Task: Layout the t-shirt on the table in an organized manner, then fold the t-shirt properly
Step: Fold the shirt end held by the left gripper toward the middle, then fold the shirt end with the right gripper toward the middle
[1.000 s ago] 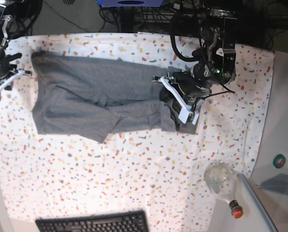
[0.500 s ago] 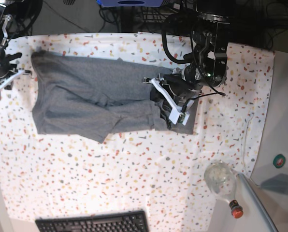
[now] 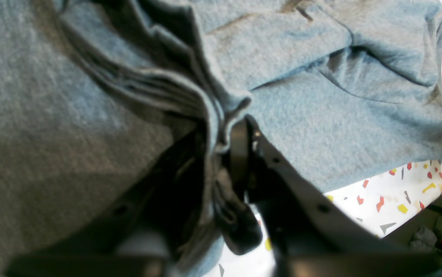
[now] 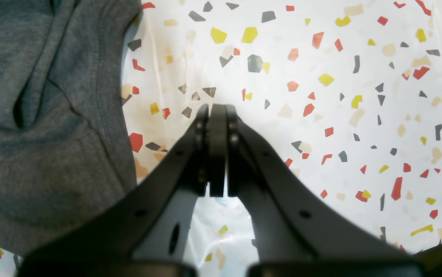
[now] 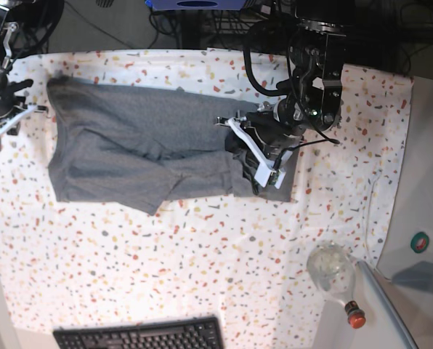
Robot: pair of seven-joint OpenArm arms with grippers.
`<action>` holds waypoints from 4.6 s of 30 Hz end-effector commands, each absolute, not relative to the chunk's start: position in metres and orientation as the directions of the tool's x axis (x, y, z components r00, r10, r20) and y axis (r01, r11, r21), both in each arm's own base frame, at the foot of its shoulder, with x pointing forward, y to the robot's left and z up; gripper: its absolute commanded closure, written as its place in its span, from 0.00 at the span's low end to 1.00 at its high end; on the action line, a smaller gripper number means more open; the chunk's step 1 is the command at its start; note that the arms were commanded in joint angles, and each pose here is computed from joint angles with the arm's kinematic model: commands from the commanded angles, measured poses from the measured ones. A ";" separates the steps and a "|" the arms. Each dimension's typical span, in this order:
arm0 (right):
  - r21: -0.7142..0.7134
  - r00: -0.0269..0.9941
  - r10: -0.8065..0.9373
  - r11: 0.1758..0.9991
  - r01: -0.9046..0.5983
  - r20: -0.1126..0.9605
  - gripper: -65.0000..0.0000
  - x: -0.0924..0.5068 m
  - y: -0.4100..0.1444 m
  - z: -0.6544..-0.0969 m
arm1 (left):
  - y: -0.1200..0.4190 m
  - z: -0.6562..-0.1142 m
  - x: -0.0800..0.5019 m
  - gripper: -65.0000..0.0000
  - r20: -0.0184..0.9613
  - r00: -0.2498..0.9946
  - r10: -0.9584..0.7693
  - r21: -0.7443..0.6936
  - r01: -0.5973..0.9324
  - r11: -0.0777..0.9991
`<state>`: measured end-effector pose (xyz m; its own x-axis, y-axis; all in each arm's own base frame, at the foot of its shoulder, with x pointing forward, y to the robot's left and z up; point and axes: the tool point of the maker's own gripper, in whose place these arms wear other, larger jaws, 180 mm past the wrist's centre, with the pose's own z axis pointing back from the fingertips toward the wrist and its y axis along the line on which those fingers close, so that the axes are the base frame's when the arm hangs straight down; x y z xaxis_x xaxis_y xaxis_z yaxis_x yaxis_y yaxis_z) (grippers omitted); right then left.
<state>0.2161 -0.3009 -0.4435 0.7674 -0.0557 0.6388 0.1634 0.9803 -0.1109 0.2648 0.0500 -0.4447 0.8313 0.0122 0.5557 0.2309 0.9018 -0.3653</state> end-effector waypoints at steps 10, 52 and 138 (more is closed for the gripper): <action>-0.129 0.740 -0.032 0.979 0.160 0.672 1.00 0.225 -0.307 -0.430 | 0.011 -0.416 0.289 0.53 0.625 0.780 0.019 -0.409 0.307 0.860; 0.529 0.796 -0.418 0.836 0.147 0.438 0.25 0.248 -0.234 -0.469 | 0.278 -0.463 0.271 1.00 0.674 0.724 0.146 -0.106 -0.101 0.989; 0.138 0.749 0.161 0.937 -0.321 0.643 1.00 0.387 -0.038 -0.447 | 0.400 -0.409 0.185 1.00 0.742 0.634 0.218 0.049 -0.376 0.925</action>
<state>0.3683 -0.0383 -0.4653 0.7850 0.1768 0.5938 -0.3191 0.9369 0.1429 0.1778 0.3911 -0.4217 0.6604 0.2422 0.7108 -0.3767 0.9257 0.0346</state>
